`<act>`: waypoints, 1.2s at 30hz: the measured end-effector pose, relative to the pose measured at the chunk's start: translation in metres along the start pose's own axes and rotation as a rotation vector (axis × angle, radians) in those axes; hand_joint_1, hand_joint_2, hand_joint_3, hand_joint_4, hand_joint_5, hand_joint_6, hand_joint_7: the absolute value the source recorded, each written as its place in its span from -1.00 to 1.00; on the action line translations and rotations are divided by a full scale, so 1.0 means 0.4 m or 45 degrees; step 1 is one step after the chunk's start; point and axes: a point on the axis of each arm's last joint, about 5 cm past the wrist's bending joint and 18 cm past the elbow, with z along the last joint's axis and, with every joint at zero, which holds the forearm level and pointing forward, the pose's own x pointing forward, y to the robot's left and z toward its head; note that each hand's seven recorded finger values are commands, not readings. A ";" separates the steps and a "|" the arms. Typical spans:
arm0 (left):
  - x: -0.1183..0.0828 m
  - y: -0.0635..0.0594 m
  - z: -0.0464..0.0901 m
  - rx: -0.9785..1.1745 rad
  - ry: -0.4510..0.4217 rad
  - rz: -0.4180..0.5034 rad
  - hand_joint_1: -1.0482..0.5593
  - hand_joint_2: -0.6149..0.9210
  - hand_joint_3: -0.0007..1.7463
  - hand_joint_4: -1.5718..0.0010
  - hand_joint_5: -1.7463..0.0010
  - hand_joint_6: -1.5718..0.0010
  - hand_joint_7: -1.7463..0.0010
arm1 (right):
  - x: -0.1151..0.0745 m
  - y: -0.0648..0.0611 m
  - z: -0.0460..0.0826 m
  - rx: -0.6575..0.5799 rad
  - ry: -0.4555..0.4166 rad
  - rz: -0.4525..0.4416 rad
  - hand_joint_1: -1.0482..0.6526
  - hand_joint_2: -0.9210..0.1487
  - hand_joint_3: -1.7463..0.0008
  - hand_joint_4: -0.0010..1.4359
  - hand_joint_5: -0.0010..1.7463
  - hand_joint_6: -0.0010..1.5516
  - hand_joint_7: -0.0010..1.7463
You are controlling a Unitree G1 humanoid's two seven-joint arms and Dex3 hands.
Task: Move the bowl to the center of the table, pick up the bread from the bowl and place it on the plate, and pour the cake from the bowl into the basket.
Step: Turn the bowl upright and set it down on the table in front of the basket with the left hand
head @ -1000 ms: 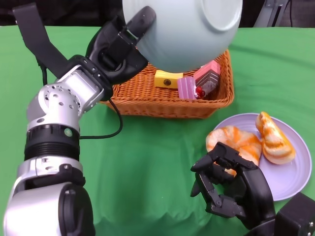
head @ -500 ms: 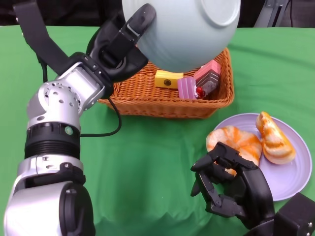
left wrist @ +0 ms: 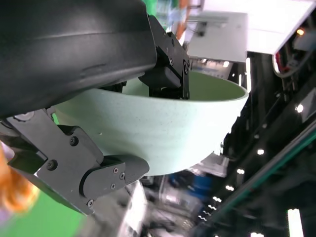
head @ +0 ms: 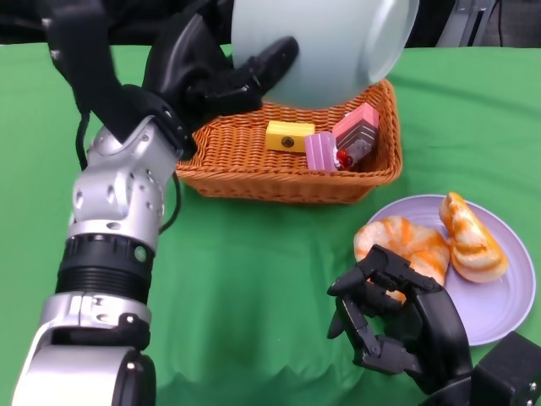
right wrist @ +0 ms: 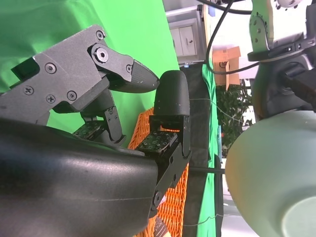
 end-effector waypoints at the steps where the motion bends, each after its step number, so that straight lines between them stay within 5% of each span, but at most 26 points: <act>1: -0.001 -0.003 0.002 0.093 -0.033 0.000 0.15 0.39 0.48 0.00 -0.98 -0.01 -0.69 | 0.000 0.000 0.000 0.000 0.000 0.000 0.08 -0.33 -0.14 0.03 0.77 -0.12 0.47; 6: -0.013 -0.013 0.008 0.441 -0.186 -0.041 0.17 0.40 0.52 0.00 -0.98 0.00 -0.71 | 0.000 0.000 0.001 -0.005 -0.002 -0.014 0.08 -0.27 -0.18 0.06 0.76 -0.10 0.46; 18: -0.048 0.019 0.019 0.866 -0.276 -0.177 0.19 0.64 0.21 -0.01 -1.00 0.10 -0.76 | 0.001 -0.002 0.002 -0.011 -0.007 -0.023 0.07 -0.35 -0.17 0.03 0.76 -0.11 0.46; 36: -0.147 0.065 0.009 1.317 -0.427 -0.192 0.18 0.54 0.29 0.12 -1.00 0.14 -0.77 | 0.011 -0.015 0.016 -0.035 0.011 -0.030 0.07 -0.39 -0.06 0.00 0.82 -0.12 0.47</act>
